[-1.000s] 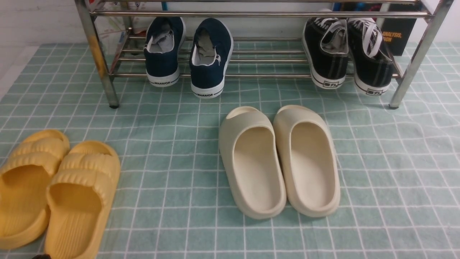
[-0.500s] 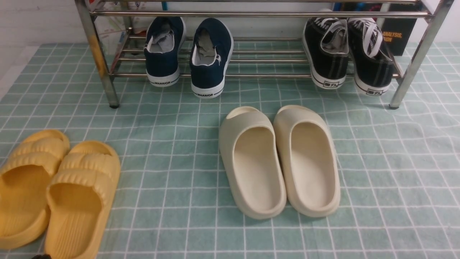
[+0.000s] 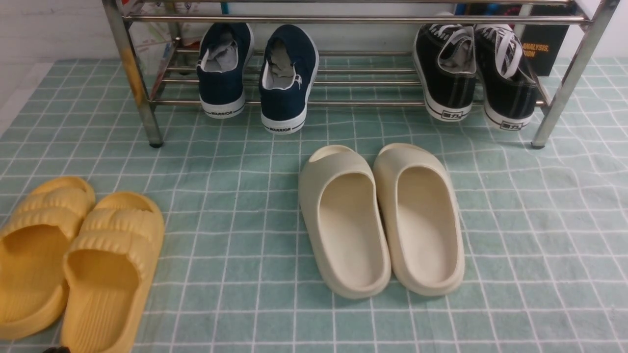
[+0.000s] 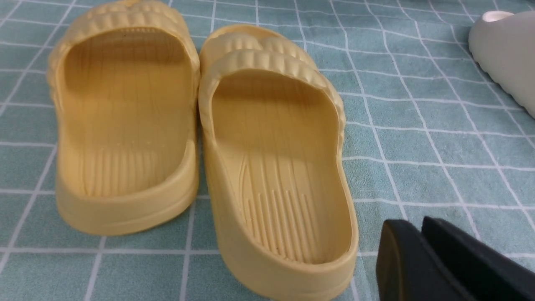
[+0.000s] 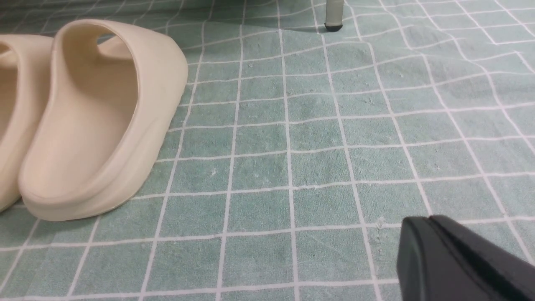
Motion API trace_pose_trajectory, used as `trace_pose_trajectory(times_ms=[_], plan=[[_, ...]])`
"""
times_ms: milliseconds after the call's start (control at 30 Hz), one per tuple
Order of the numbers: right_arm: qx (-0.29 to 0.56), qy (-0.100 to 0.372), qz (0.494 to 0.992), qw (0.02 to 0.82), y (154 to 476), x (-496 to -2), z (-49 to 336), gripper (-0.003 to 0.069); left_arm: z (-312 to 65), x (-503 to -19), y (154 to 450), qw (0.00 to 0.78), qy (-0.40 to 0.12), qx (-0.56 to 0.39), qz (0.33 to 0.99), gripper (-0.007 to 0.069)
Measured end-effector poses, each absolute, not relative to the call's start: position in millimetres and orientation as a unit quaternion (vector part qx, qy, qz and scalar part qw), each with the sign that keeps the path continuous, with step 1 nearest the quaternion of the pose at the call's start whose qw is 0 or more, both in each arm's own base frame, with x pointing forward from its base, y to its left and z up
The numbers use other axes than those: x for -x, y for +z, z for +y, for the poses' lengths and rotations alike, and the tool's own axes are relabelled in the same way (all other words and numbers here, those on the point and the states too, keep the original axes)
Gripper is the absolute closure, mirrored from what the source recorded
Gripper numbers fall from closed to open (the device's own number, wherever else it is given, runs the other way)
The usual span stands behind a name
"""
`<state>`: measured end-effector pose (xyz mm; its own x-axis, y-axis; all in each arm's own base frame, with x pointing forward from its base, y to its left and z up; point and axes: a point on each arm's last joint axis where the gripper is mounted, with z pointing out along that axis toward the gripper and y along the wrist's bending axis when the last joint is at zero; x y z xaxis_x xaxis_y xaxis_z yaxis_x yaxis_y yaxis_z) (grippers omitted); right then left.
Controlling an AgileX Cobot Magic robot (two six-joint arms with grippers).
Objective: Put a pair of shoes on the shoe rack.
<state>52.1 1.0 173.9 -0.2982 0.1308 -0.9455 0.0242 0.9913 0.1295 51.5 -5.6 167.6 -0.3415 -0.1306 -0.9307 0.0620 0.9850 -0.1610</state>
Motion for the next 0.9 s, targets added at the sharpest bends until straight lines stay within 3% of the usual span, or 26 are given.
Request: trace_pose_trajectory(times_ms=[900], plan=[[-0.048, 0.045, 0.804, 0.590, 173.9, -52.1, 1.1, 0.0601, -5.6, -51.5, 167.6, 0.573, -0.084, 0.021, 0.815, 0.0543]])
